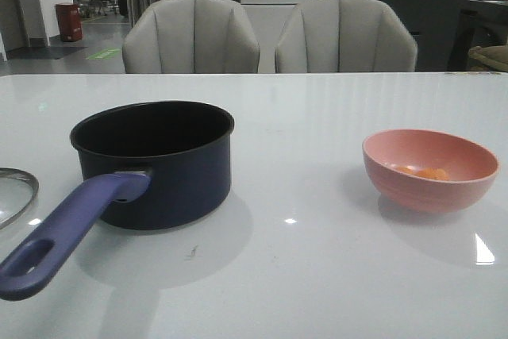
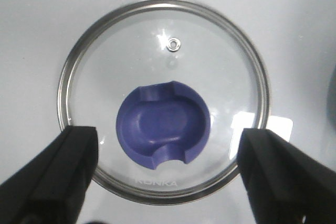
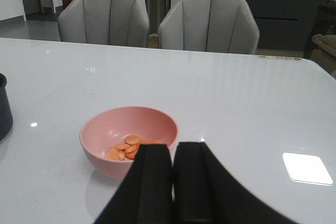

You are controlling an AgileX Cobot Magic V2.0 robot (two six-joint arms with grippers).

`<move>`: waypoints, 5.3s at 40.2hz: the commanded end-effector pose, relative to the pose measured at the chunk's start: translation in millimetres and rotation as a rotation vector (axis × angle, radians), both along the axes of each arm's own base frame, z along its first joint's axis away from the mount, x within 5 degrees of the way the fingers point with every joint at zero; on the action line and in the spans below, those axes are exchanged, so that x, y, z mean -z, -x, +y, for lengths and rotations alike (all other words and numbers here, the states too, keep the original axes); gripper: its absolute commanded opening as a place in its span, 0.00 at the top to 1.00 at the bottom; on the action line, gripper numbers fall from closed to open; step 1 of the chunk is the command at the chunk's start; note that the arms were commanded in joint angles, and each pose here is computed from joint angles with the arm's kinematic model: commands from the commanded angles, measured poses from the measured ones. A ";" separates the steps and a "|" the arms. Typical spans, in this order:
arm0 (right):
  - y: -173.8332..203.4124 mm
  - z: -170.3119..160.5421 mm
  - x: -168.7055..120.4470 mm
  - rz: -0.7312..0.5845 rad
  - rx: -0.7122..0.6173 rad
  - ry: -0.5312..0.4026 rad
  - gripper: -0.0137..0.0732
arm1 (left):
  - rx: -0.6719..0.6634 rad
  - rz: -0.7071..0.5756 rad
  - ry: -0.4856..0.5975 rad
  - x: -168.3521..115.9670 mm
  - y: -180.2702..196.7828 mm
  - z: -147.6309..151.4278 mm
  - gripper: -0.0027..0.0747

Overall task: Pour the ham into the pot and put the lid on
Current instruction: 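Set the glass lid down on the table beside the saucepan, then grasp the rim of the pink bowl with the right gripper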

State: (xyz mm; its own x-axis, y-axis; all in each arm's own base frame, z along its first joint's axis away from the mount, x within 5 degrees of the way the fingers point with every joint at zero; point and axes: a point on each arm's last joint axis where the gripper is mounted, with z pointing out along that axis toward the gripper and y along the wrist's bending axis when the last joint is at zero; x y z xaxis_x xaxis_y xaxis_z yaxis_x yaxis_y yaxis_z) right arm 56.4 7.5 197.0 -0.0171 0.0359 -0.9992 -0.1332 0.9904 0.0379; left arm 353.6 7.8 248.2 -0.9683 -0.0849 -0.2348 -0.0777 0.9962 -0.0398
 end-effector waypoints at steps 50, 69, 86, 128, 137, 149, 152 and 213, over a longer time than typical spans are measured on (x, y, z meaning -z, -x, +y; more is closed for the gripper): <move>2.1 -0.5 -10.3 -0.108 0.005 0.001 0.65 | 0.154 -1.212 0.121 -54.3 292.1 -21.5 0.25; 2.1 -0.5 -10.3 -0.108 0.005 0.001 0.65 | 0.185 -1.331 0.142 -38.6 300.1 -21.4 0.25; 4.6 -1.0 -25.5 -0.229 -0.001 -0.103 0.65 | 0.185 -1.331 0.142 -38.6 300.1 -21.4 0.25; -95.1 13.1 -92.7 0.415 0.017 -0.045 0.30 | 0.185 -1.331 0.142 -38.6 300.1 -21.4 0.25; -153.2 11.0 -94.5 0.598 0.077 -0.070 0.28 | 0.185 -1.327 0.142 -38.2 300.1 -21.5 0.25; -223.2 -1.9 -67.1 0.881 0.131 -0.117 0.28 | 0.185 -1.325 0.142 -38.0 300.1 -21.5 0.25; -240.6 -0.4 -59.4 0.928 0.121 -0.126 0.28 | 0.186 -1.323 0.142 -37.9 300.2 -21.5 0.25; -308.8 65.6 -123.9 0.963 -0.161 -0.050 0.68 | 0.186 -1.319 0.142 -37.5 300.2 -21.5 0.25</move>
State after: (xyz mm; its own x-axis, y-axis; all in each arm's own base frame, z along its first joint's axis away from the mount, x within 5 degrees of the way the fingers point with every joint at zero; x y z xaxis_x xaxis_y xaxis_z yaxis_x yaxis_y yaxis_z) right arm 375.4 57.3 260.2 -0.9184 0.0337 -0.3942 -0.0645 0.9703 0.2332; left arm 53.8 -13.8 270.6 -0.1117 -0.0566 -0.9921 0.2257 0.9708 -0.0808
